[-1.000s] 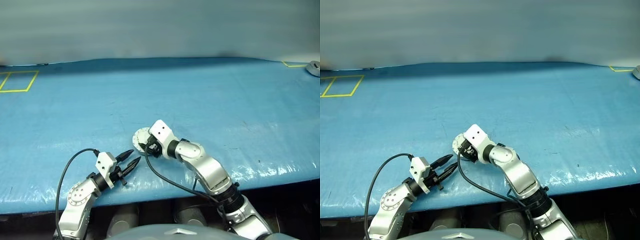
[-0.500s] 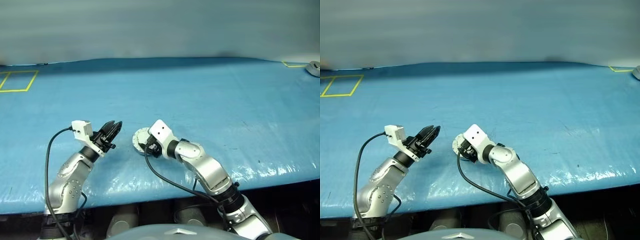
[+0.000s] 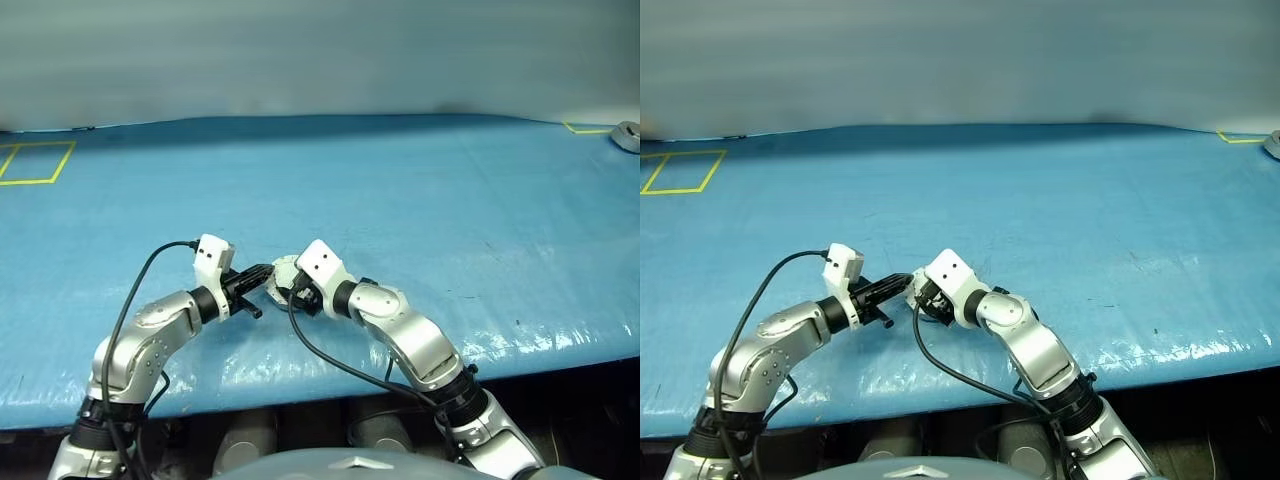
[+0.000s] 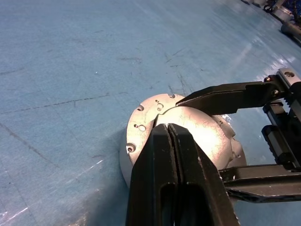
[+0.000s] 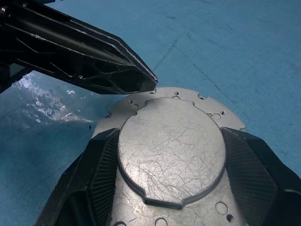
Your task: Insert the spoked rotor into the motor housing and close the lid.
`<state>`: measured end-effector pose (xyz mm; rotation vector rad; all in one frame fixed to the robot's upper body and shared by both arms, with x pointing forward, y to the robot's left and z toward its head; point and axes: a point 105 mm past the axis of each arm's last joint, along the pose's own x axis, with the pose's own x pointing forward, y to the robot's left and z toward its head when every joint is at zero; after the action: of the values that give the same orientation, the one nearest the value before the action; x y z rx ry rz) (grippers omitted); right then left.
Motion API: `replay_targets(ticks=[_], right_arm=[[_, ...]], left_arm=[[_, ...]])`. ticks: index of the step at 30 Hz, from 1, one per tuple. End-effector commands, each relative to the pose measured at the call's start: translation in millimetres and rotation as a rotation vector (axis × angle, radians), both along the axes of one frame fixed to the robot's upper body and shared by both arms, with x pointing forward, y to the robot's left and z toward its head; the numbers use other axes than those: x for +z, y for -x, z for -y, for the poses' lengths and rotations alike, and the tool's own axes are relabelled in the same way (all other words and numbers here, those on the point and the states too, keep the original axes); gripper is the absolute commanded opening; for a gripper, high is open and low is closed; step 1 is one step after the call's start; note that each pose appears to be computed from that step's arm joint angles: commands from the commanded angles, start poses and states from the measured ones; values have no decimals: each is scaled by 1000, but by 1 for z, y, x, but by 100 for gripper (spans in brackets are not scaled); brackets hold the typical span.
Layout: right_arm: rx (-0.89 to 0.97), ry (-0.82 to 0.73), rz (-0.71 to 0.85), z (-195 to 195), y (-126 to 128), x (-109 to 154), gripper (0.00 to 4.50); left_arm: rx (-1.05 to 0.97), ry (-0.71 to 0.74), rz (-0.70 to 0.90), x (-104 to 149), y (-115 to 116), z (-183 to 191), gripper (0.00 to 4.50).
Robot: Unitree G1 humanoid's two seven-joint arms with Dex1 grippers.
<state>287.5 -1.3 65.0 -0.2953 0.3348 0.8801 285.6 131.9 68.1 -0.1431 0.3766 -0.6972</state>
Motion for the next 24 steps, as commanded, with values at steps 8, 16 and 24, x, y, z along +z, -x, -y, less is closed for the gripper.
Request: replay_targets(ticks=[8,16,24], right_arm=[[-86,108,-88,20,-1,-34,304],[-88,114,-89,21,0,-34,304],[-101,117,-103,23,2,-38,304]], left_arm=[[10,-25,11,1,-1,-1,3],[-62,-46,-30,-7,7,11,3],[-156,-6,-84,-9,18,25,3]])
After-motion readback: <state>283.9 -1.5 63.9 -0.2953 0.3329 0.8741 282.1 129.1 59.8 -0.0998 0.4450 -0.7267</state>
